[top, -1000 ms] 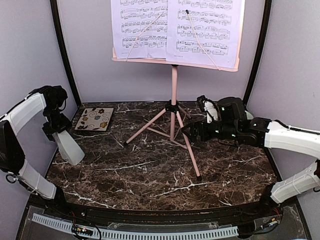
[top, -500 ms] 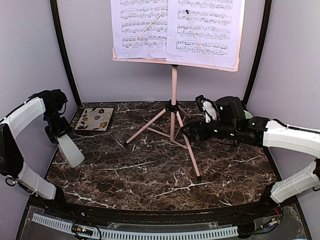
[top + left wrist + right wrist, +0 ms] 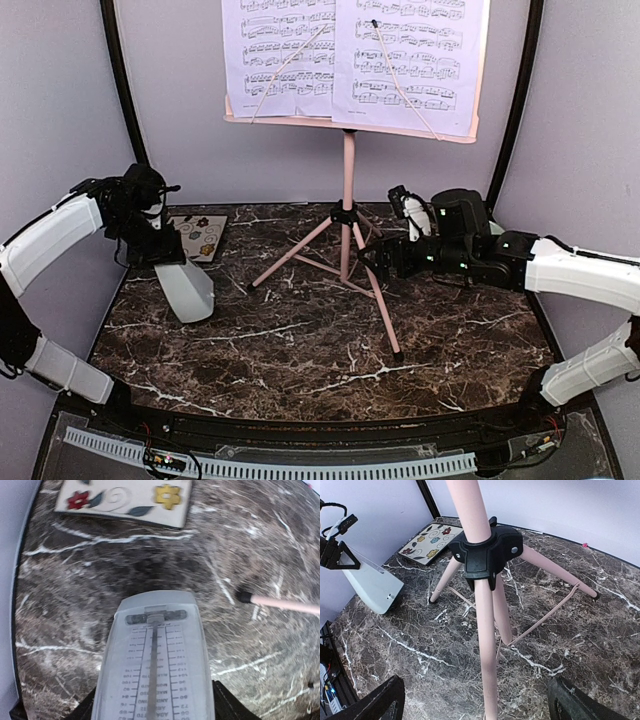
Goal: Set up the instrument practice props
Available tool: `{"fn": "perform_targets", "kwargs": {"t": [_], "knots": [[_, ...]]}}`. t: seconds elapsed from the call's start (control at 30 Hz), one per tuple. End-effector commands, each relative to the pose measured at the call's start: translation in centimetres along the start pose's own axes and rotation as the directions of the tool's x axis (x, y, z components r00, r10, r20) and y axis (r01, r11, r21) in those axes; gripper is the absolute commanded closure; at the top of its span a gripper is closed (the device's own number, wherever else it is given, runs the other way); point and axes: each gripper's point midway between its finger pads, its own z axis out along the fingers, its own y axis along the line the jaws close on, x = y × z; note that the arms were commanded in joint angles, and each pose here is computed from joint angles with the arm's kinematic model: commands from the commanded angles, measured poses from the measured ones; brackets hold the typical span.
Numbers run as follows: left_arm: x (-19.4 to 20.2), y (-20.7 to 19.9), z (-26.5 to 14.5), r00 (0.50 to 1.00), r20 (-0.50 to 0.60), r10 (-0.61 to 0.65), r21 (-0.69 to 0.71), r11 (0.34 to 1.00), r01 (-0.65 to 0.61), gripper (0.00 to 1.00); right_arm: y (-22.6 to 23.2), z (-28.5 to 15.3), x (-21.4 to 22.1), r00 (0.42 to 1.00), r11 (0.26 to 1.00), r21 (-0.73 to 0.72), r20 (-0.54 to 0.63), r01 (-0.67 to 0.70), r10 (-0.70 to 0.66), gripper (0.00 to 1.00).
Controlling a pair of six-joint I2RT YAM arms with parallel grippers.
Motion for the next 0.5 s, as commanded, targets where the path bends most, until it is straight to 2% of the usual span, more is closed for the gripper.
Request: {"fn": "perform_targets", "kwargs": {"t": [0.0, 0.13, 0.2, 0.3, 0.47], "knots": [[-1.2, -6.8, -4.8, 0.952, 0.187, 0.241, 0.254, 0.925, -0.284, 0.73, 1.0, -0.6, -2.5, 0.997, 0.999, -0.042, 0.077, 0.013, -0.01, 0.0], [1.3, -11.9, -5.8, 0.879, 0.249, 0.407, 0.369, 0.799, -0.475, 0.74, 1.3, -1.0, -2.5, 0.996, 0.998, -0.062, 0.09, 0.01, -0.005, 0.0], [2.8, -14.5, -6.0, 0.822, 0.289, 0.49, 0.402, 0.718, -0.569, 0.74, 1.3, -1.1, -2.3, 0.996, 0.998, -0.069, 0.092, 0.007, -0.001, 0.0], [4.8, -17.7, -6.7, 0.708, 0.366, 0.604, 0.411, 0.578, -0.705, 0.74, 1.2, -1.2, -2.2, 0.996, 0.998, -0.067, 0.093, 0.003, 0.004, 0.0], [7.5, -21.9, -8.1, 0.466, 0.486, 0.739, 0.342, 0.33, -0.88, 0.75, 1.2, -1.6, -2.0, 0.995, 0.997, -0.071, 0.097, -0.002, 0.009, 0.0]]}}
